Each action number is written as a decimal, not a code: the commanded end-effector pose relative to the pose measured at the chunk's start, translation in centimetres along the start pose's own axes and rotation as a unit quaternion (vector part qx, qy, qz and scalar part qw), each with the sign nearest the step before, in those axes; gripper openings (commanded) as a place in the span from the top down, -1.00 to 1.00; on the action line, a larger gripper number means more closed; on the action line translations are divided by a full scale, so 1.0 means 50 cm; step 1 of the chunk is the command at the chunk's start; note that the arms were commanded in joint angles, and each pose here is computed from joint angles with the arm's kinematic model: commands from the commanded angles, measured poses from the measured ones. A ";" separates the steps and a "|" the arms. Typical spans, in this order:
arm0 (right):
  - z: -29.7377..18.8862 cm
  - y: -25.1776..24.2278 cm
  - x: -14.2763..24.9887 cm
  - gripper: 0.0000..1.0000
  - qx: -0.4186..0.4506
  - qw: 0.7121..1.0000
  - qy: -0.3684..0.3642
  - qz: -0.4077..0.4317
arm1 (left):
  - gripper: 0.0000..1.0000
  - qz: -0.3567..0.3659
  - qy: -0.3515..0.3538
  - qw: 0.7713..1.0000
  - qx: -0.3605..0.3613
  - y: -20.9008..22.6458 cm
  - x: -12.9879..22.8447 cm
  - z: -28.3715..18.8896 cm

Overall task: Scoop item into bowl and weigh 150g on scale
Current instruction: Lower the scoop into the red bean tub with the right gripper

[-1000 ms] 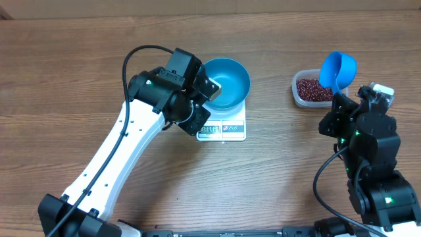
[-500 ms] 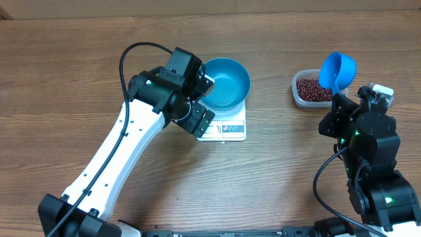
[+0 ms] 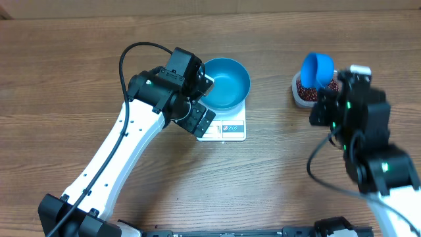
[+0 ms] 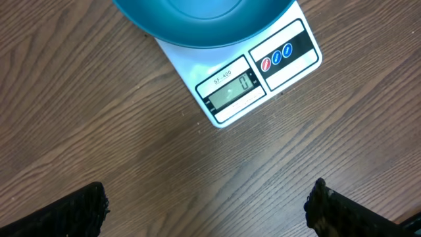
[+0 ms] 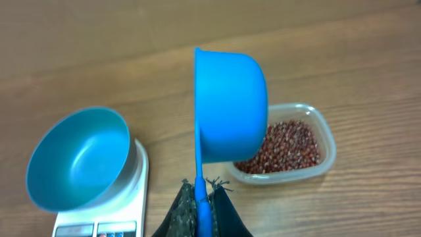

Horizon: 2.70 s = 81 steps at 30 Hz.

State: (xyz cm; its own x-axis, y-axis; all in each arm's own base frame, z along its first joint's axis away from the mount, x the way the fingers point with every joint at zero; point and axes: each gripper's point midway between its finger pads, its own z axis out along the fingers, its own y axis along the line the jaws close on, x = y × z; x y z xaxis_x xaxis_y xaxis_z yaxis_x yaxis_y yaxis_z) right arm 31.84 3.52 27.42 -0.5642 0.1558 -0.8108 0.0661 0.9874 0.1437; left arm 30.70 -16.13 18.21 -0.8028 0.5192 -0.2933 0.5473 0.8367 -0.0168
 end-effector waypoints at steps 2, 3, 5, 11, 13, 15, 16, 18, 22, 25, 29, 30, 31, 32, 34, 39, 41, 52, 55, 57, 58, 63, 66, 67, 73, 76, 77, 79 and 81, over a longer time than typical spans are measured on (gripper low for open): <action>0.022 0.008 -0.085 0.93 0.020 0.999 -0.001 -0.029 | -0.99 0.001 -0.013 1.000 0.000 -0.005 -0.008 -0.014; 0.038 -0.002 -0.090 0.93 0.040 0.999 0.011 -0.034 | -0.99 0.001 -0.013 1.000 0.000 -0.005 -0.008 -0.014; 0.070 -0.040 -0.090 0.93 0.092 0.994 0.037 -0.034 | -0.99 0.001 -0.013 1.000 0.000 -0.005 -0.008 -0.014; 0.211 -0.158 -0.007 0.93 0.177 0.972 0.150 -0.037 | -0.99 0.001 -0.013 1.000 0.000 -0.005 -0.008 -0.014; 0.229 -0.165 0.007 0.93 0.180 0.968 0.166 -0.052 | -0.99 0.001 -0.013 1.000 0.000 -0.005 -0.008 -0.014; 0.242 -0.187 0.021 0.93 0.209 0.959 0.179 -0.063 | -0.99 0.001 -0.013 1.000 0.000 -0.005 -0.008 -0.014; 0.244 -0.196 0.024 0.93 0.221 0.955 0.183 -0.068 | -0.99 0.001 -0.013 1.000 0.000 -0.005 -0.008 -0.014; 0.249 -0.202 0.030 0.93 0.228 0.951 0.191 -0.081 | -0.99 0.001 -0.013 1.000 0.000 -0.005 -0.008 -0.014; 0.250 -0.204 0.041 0.92 0.228 0.948 0.203 -0.086 | -1.00 0.001 -0.013 1.000 0.000 -0.005 -0.008 -0.014; 0.246 -0.205 0.049 0.93 0.228 0.946 0.212 -0.089 | -0.99 0.001 -0.013 1.000 0.000 -0.005 -0.008 -0.014; 0.239 -0.206 0.061 0.93 0.227 0.941 0.229 -0.103 | -0.99 0.001 -0.013 1.000 0.000 -0.005 -0.008 -0.014; 0.238 -0.206 0.062 0.93 0.227 0.941 0.231 -0.103 | -0.99 0.001 -0.013 1.000 0.000 -0.005 -0.008 -0.014; 0.238 -0.207 0.063 0.93 0.227 0.940 0.232 -0.104 | -0.99 0.001 -0.013 1.000 0.000 -0.005 -0.008 -0.014; 0.237 -0.206 0.065 0.93 0.226 0.940 0.234 -0.104 | -0.99 0.001 -0.013 1.000 0.000 -0.005 -0.008 -0.014; 0.237 -0.204 0.066 0.93 0.225 0.940 0.235 -0.105 | -0.99 0.001 -0.013 1.000 0.000 -0.005 -0.008 -0.014; 0.245 -0.181 0.075 0.93 0.199 0.944 0.240 -0.104 | -0.99 0.001 -0.013 1.000 0.000 -0.005 -0.008 -0.014; 0.248 -0.177 0.079 0.93 0.193 0.945 0.243 -0.102 | -0.99 0.001 -0.013 1.000 0.000 -0.005 -0.008 -0.014; 0.284 -0.149 0.139 0.93 0.142 0.941 0.294 -0.091 | -0.99 0.001 -0.013 1.000 0.000 -0.005 -0.008 -0.014; 0.286 -0.138 0.143 0.93 0.126 0.943 0.297 -0.086 | -0.99 0.001 -0.013 1.000 0.000 -0.005 -0.008 -0.014; 0.286 -0.132 0.146 0.93 0.118 0.943 0.300 -0.084 | -0.99 0.001 -0.013 1.000 0.000 -0.005 -0.008 -0.014; 0.285 -0.129 0.148 0.93 0.114 0.943 0.303 -0.083 | -0.99 0.001 -0.013 1.000 0.000 -0.005 -0.008 -0.014; 0.282 -0.110 0.161 0.92 0.085 0.942 0.316 -0.074 | -0.99 0.001 -0.013 1.000 0.000 -0.005 -0.008 -0.014; 0.278 -0.110 0.164 0.93 0.084 0.941 0.320 -0.073 | -0.99 0.001 -0.013 1.000 0.000 -0.005 -0.008 -0.014; 0.277 -0.107 0.165 0.93 0.081 0.941 0.321 -0.072 | -0.99 0.001 -0.013 1.000 0.000 -0.005 -0.008 -0.014; 0.278 -0.079 0.171 0.93 0.037 0.942 0.327 -0.068 | -0.99 0.001 -0.013 1.000 0.000 -0.005 -0.008 -0.014; 0.276 -0.069 0.175 0.93 0.020 0.941 0.332 -0.060 | -0.99 0.001 -0.013 1.000 0.000 -0.005 -0.008 -0.014; 0.275 -0.067 0.176 0.93 0.017 0.941 0.333 -0.058 | -0.99 0.001 -0.013 1.000 0.000 -0.005 -0.008 -0.014; 0.274 -0.067 0.177 0.93 0.014 0.941 0.335 -0.054 | -0.99 0.001 -0.013 1.000 0.000 -0.005 -0.008 -0.014; 0.272 -0.072 0.179 0.93 0.015 0.940 0.338 -0.048 | -0.99 0.001 -0.013 1.000 0.000 -0.005 -0.008 -0.014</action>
State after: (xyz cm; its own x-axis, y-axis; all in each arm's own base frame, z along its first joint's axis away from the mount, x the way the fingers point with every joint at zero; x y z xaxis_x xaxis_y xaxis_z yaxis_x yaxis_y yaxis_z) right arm 37.44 0.60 11.56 -0.9623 0.0185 -0.2714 0.0240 0.9996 -0.0172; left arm 30.76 -16.15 18.23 -0.8020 0.5188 -0.2961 0.5473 0.8368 -0.0160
